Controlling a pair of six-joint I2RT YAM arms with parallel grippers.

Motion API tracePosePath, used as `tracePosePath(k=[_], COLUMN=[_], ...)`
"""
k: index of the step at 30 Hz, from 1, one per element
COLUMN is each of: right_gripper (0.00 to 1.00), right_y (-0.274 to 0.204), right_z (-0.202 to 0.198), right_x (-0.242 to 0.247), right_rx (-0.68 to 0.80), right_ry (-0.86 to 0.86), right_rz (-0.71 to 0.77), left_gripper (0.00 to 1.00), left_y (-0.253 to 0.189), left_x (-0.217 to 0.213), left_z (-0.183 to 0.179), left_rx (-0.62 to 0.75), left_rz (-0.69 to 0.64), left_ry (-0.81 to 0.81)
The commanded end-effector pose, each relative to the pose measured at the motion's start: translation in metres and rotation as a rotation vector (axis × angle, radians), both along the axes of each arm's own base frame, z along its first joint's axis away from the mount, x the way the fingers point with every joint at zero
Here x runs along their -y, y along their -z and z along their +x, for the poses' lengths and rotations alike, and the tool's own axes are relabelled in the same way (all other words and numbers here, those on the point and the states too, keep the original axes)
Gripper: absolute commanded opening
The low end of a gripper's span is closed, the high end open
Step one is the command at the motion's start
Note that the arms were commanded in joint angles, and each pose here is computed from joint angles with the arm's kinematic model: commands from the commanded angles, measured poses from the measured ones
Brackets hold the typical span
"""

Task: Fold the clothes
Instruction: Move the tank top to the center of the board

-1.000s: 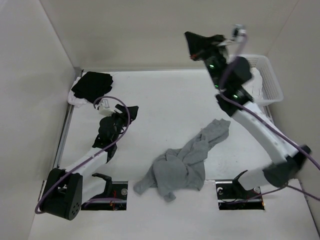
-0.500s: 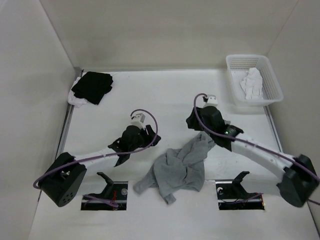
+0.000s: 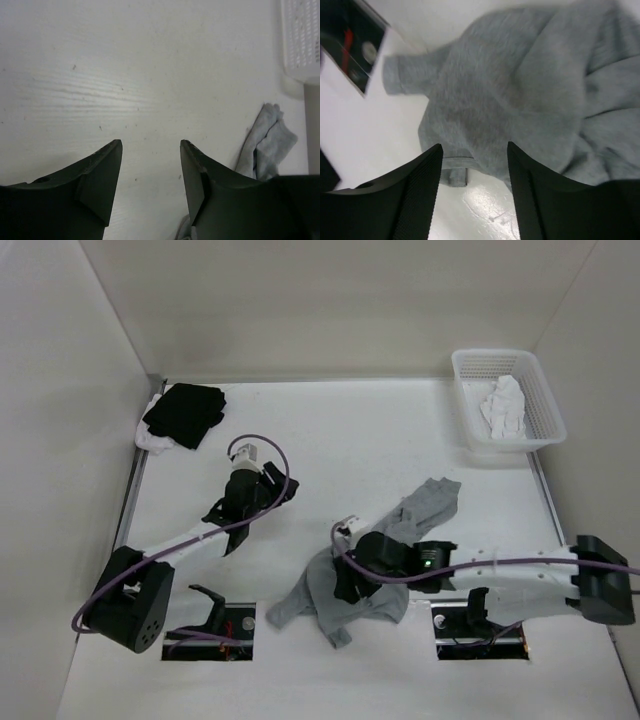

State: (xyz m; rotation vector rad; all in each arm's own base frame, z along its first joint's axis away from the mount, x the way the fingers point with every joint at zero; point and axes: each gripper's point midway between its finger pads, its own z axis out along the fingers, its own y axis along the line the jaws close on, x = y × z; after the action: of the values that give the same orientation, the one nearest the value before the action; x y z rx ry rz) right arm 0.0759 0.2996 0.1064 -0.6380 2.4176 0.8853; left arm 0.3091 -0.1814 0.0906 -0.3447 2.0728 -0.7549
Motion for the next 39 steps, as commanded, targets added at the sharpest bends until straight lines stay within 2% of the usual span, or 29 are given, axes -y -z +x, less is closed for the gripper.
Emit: tracePosePath(k=[1, 8, 11, 17, 18, 20, 21, 22, 23, 27, 30, 34, 39], right_gripper=[0.62, 0.67, 0.66, 0.65, 0.53, 0.21, 0.11, 0.05, 0.03, 0.04, 0.05, 0.06, 0.07], right_y=[-0.001, 0.018, 0.020, 0.063, 0.071, 0.070, 0.060, 0.043, 0.003, -0.146, -0.236, -0.326, -0.388], right_z=[-0.021, -0.042, -0.043, -0.059, -0.056, -0.043, -0.035, -0.025, -0.013, -0.011, -0.023, -0.016, 0.008], right_x=[-0.040, -0.076, -0.074, -0.067, -0.065, -0.066, -0.069, -0.073, -0.081, -0.085, -0.072, -0.042, -0.010], right_rx=[-0.001, 0.001, 0.003, -0.054, -0.043, 0.020, 0.062, 0.116, 0.196, 0.352, 0.457, 0.606, 0.781], right_ry=[-0.145, -0.292, -0.282, -0.322, -0.319, -0.288, -0.261, -0.228, -0.199, -0.196, -0.230, -0.176, -0.090], right_rz=[-0.009, -0.101, -0.123, -0.267, -0.291, -0.306, -0.291, -0.253, -0.161, 0.148, 0.312, 0.462, 0.595], left_gripper=[0.49, 0.49, 0.49, 0.49, 0.49, 0.49, 0.49, 0.49, 0.49, 0.49, 0.49, 0.49, 0.49], left_y=[-0.051, -0.065, -0.062, -0.052, -0.052, -0.055, -0.057, -0.060, -0.066, -0.087, -0.103, -0.131, -0.164], left_x=[-0.007, -0.044, -0.048, -0.053, -0.055, -0.058, -0.060, -0.061, -0.064, -0.070, -0.072, -0.082, -0.104], left_z=[0.023, 0.027, 0.024, 0.021, 0.021, 0.021, 0.021, 0.021, 0.021, 0.023, 0.021, 0.012, 0.000], left_rx=[0.120, 0.166, 0.163, 0.149, 0.150, 0.160, 0.167, 0.174, 0.188, 0.237, 0.264, 0.327, 0.400], left_rz=[-0.110, -0.130, -0.127, -0.119, -0.119, -0.122, -0.124, -0.128, -0.134, -0.157, -0.168, -0.189, -0.201], left_ry=[-0.062, -0.161, -0.171, -0.186, -0.192, -0.201, -0.205, -0.210, -0.219, -0.239, -0.241, -0.277, -0.349])
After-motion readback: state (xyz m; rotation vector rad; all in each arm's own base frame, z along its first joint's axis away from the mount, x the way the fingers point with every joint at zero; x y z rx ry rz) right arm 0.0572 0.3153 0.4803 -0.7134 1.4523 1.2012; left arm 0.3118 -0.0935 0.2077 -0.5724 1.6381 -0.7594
